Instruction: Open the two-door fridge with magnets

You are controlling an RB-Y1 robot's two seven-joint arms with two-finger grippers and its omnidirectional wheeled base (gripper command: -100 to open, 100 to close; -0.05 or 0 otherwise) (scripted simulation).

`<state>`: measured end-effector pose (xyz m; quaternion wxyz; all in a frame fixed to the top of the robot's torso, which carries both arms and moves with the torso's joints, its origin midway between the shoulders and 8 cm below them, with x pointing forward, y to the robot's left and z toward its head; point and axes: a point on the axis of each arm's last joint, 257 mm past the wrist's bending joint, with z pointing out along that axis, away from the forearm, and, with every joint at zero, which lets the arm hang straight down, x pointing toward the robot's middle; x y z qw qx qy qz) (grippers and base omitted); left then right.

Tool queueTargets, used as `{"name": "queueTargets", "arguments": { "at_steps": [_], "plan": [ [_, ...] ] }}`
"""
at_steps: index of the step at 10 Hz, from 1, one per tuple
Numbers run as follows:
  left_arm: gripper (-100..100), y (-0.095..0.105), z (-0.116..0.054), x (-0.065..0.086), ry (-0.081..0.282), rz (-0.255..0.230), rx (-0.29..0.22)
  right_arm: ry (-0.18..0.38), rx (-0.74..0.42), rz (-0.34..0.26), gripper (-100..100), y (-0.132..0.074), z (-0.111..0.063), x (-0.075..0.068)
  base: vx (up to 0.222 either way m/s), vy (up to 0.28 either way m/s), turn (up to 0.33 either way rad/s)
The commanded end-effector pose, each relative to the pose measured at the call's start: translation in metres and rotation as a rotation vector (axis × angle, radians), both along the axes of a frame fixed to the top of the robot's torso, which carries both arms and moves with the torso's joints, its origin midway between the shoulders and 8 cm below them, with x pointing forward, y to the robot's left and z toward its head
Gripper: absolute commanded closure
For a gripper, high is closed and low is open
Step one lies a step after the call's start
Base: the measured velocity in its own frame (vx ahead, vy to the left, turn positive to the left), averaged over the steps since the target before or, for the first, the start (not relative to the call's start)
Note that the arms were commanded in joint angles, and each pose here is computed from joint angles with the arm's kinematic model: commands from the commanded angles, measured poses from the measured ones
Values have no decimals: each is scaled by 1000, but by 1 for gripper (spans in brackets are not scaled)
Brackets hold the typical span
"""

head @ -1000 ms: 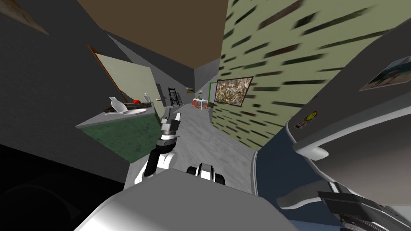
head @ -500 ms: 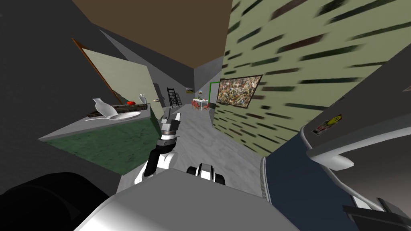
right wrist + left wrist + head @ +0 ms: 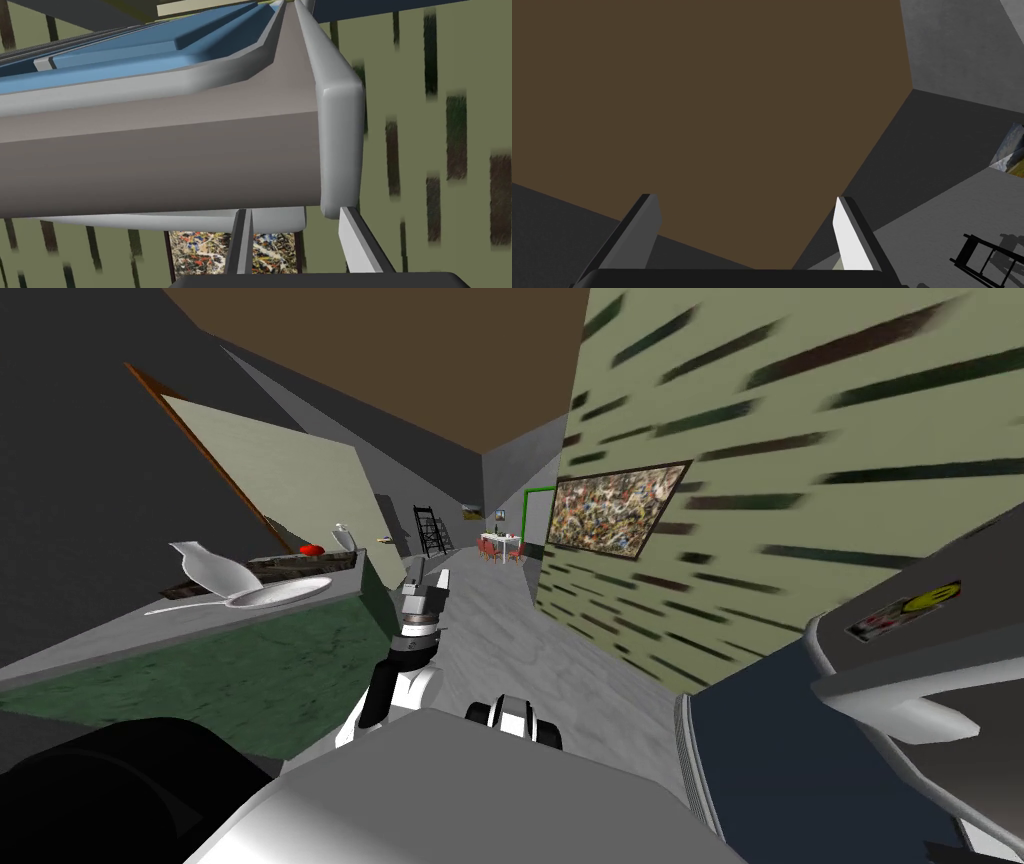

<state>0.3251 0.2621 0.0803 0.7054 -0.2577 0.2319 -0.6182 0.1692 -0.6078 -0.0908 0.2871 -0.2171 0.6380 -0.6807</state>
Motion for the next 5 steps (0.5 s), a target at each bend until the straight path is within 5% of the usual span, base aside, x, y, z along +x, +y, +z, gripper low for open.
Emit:
{"name": "queueTargets", "arguments": {
  "at_steps": [1,2,3,5],
  "plan": [
    [0,0,0,0,0,0,0,-14,-35,-36,100,-10,21,-11,245,142,4],
    [0,0,0,0,0,0,0,-9,-22,-27,100,-7,14,-7,100,48,6],
    [0,0,0,0,0,0,0,-18,-6,-30,-100,-7,17,-12,76,-5,-8],
    [0,0,0,0,0,0,0,-27,13,-28,-100,-6,20,-16,74,-27,-8]
  ]
}}
